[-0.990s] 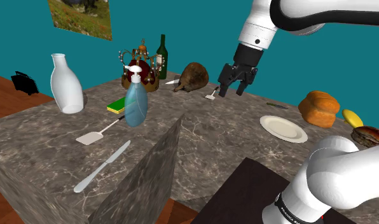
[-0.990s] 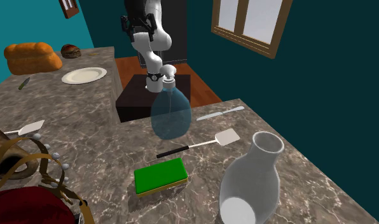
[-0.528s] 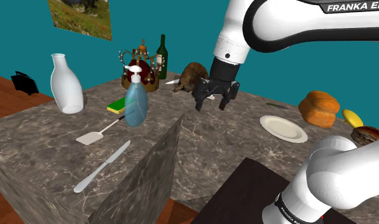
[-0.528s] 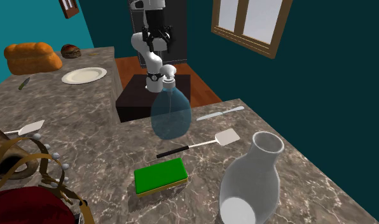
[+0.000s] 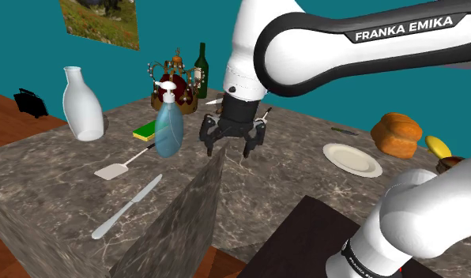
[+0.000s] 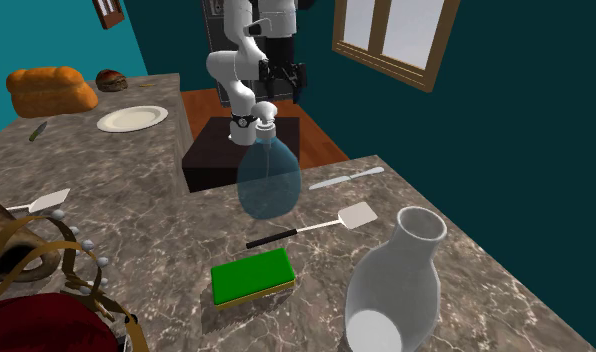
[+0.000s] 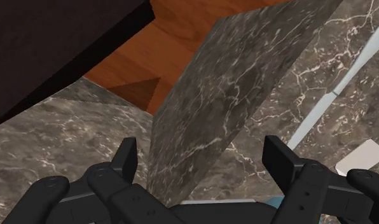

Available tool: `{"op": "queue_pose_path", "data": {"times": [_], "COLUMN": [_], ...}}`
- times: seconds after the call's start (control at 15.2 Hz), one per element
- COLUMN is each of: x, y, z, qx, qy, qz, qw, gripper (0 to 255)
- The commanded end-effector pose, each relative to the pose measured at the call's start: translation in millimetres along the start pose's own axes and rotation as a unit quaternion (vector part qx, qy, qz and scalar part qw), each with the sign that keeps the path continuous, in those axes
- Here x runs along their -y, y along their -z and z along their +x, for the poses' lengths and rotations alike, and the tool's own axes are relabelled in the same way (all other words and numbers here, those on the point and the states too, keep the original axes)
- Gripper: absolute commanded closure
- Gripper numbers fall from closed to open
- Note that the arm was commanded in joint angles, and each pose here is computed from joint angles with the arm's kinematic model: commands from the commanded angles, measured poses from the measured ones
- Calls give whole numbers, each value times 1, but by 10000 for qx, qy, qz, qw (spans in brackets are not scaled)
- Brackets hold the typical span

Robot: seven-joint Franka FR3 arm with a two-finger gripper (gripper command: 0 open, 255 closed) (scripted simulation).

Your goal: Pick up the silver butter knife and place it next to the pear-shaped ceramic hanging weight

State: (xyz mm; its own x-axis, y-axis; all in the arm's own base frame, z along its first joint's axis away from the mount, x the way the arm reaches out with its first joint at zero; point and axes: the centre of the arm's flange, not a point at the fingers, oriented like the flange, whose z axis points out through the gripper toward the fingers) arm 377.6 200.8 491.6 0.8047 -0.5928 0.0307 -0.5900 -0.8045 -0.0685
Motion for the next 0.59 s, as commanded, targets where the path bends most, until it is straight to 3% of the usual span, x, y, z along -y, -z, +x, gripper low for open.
{"op": "queue_pose_path", "data": {"times": [0.0,0.26,0.53], "x": [24,72,119], "y": [-13,-39,-65], "z": [-4,-7,-5], "qx": [10,19,28], "qy": [-298,-837,-1374], "qz": [-16,-68,-120], "qw": [9996,9965,9904], "gripper": [0,0,0]}}
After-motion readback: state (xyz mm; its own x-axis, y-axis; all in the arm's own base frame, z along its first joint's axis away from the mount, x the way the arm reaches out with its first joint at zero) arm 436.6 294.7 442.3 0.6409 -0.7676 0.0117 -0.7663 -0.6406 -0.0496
